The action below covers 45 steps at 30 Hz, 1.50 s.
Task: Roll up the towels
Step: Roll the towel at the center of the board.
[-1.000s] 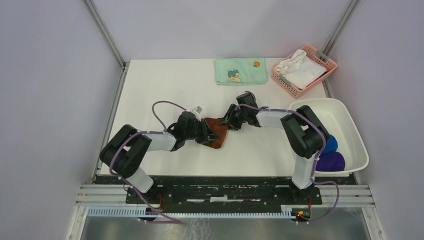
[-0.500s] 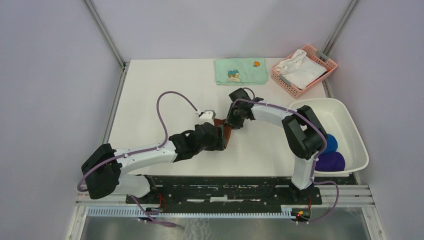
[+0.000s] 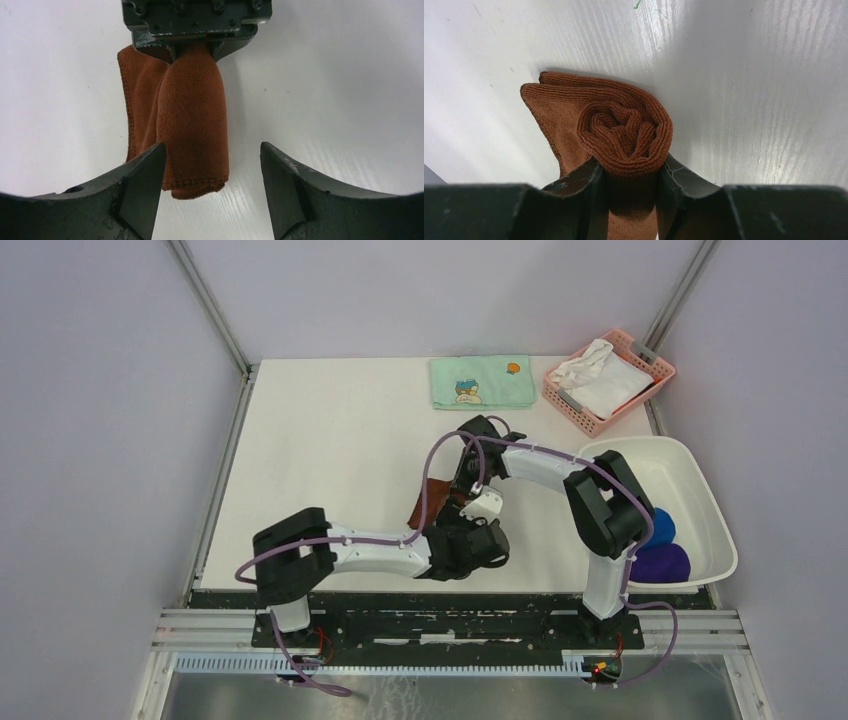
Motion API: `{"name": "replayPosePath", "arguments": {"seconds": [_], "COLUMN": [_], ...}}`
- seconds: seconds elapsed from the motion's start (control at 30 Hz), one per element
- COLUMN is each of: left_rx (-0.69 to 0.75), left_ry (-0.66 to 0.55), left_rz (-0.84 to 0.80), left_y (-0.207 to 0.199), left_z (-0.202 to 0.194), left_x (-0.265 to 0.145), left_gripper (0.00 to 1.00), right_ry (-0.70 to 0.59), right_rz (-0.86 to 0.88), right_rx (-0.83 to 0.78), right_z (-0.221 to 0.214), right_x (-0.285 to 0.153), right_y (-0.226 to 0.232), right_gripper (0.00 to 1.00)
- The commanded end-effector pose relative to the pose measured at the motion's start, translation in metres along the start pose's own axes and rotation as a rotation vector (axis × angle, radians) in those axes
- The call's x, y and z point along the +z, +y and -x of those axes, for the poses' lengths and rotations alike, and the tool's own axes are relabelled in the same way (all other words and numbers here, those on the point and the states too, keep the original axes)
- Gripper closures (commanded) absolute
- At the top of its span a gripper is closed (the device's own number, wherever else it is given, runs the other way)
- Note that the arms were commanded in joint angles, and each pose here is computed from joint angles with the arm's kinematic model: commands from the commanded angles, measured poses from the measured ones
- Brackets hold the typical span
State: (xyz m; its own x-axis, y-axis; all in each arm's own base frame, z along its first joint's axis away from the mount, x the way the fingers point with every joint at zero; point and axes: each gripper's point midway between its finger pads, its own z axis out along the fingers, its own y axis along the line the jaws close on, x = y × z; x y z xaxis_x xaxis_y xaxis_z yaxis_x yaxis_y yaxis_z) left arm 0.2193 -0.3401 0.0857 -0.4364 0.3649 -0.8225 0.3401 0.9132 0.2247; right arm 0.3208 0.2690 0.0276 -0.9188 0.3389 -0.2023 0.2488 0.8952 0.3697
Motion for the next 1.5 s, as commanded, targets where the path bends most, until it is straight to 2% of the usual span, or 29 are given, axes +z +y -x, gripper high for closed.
{"name": "replayPosePath", "arguments": {"seconds": [0.0,0.2,0.37,0.47,0.57,0.7,0.8,0.9,1.03,1.27,1.47], "left_rx": [0.114,0.197,0.218,0.166,0.045,-0.168,-0.341,-0.483,-0.664,-0.930,-1.071], "left_ry": [-0.063,-0.011,0.026,0.057,0.086,0.155,0.199,0.260,0.309,0.397,0.449], "left_rz": [0.129,0.144,0.154,0.125,0.039,-0.136,-0.294,-0.421,-0.555,-0.711,-0.807], "left_y": [0.010,0.000,0.000,0.004,0.009,0.015,0.017,0.021,0.026,0.036,0.033], "left_z": [0.012,-0.015,-0.030,-0.033,-0.028,-0.026,-0.024,-0.031,-0.035,-0.043,-0.049], "left_x": [0.012,0.031,0.037,0.037,0.037,0.036,0.033,0.029,0.031,0.038,0.035], "left_gripper": [0.26,0.32,0.46,0.58,0.69,0.85,0.91,0.93,0.94,0.94,0.94], "right_ry": [0.046,0.052,0.055,0.044,0.022,-0.027,-0.046,-0.064,-0.053,-0.038,-0.029], "right_rz": [-0.116,-0.104,-0.063,-0.015,0.034,0.123,0.208,0.291,0.380,0.445,0.442], "right_rx": [-0.013,-0.009,-0.012,-0.019,-0.034,-0.053,-0.055,-0.047,-0.035,0.041,0.067], "right_z": [-0.012,-0.013,-0.013,-0.011,-0.007,0.004,0.009,0.013,0.011,0.008,0.008], "right_x": [0.007,0.007,0.005,0.001,-0.008,-0.021,-0.029,-0.035,-0.034,-0.017,0.001], "right_y": [-0.025,-0.023,-0.015,-0.007,0.001,0.013,0.022,0.030,0.043,0.045,0.043], "right_gripper": [0.66,0.66,0.65,0.63,0.57,0.43,0.32,0.25,0.20,0.16,0.18]}}
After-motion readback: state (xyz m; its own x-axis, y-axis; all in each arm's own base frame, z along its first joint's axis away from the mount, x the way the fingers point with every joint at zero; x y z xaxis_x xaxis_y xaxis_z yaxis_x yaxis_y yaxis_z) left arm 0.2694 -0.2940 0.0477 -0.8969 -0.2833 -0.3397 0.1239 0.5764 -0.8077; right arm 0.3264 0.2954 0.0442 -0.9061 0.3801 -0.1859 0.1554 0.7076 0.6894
